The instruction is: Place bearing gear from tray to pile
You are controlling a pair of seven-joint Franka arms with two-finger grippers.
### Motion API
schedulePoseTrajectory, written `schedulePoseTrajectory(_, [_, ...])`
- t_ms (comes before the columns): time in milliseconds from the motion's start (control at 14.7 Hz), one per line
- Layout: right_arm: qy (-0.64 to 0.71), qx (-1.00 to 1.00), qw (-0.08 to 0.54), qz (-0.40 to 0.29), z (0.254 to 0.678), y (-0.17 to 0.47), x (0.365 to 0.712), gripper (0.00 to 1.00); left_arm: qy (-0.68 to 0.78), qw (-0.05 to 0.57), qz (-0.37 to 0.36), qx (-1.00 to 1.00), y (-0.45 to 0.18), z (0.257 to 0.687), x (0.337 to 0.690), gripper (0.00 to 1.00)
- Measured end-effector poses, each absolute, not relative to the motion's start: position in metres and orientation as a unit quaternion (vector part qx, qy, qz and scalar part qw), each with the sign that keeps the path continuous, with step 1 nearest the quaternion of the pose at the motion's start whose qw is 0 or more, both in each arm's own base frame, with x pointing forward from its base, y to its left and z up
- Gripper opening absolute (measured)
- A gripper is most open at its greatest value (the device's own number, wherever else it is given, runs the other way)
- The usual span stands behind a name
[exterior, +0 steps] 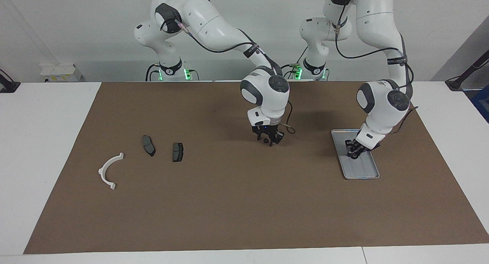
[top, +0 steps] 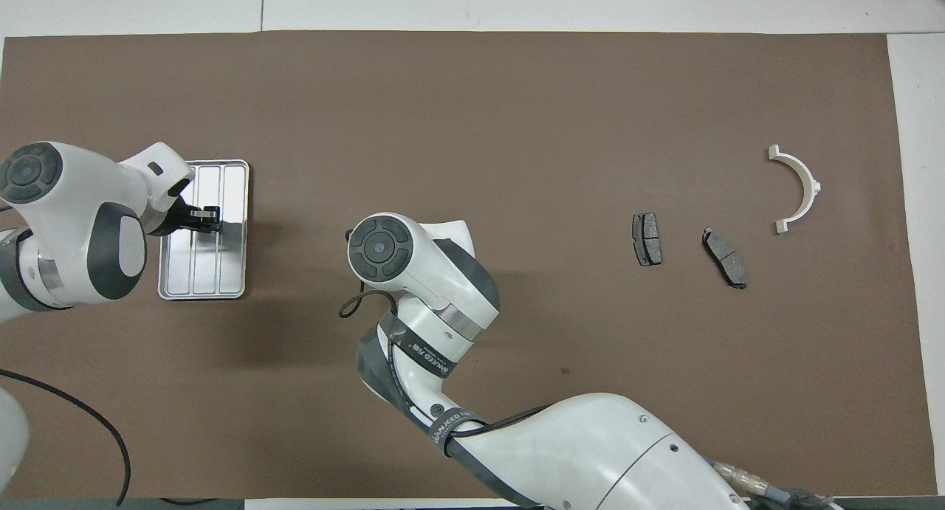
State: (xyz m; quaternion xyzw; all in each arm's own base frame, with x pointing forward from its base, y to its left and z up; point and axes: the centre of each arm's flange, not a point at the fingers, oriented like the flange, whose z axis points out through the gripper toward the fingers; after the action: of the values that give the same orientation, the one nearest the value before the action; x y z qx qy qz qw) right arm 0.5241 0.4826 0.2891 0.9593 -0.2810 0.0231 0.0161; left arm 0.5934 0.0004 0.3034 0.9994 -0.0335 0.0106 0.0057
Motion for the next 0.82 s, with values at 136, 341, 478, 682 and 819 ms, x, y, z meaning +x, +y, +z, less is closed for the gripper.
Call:
schedulePoseTrajectory(136, [-0.281,0.959,0.015,0.024,0.29,0.483,0.524,0.24,-0.033,0.009,-0.001,0.999,0.001,0.329,0.601,0.34])
schedulePoseTrajectory(341, [-0.278,0.96,0.016,0.023,0.29,0.482,0.525,0.24,-0.034,0.014,-0.012,0.999,0.001,0.402,0.615,0.34])
schedulePoseTrajectory(478, [-0.26,0.965,0.031,0.018,0.291,0.474,0.528,0.24,-0.027,0.017,-0.003,0.999,-0.002,0.43,0.617,0.34])
schedulePoseTrajectory(682, [-0.201,0.977,0.067,-0.003,0.335,0.408,0.573,0.24,-0.02,0.019,-0.003,1.0,-0.005,0.434,0.615,0.34])
schedulePoseTrajectory(819, [-0.147,0.987,0.067,-0.021,0.402,0.316,0.616,0.24,-0.015,0.02,-0.006,1.0,-0.009,0.431,0.615,0.34])
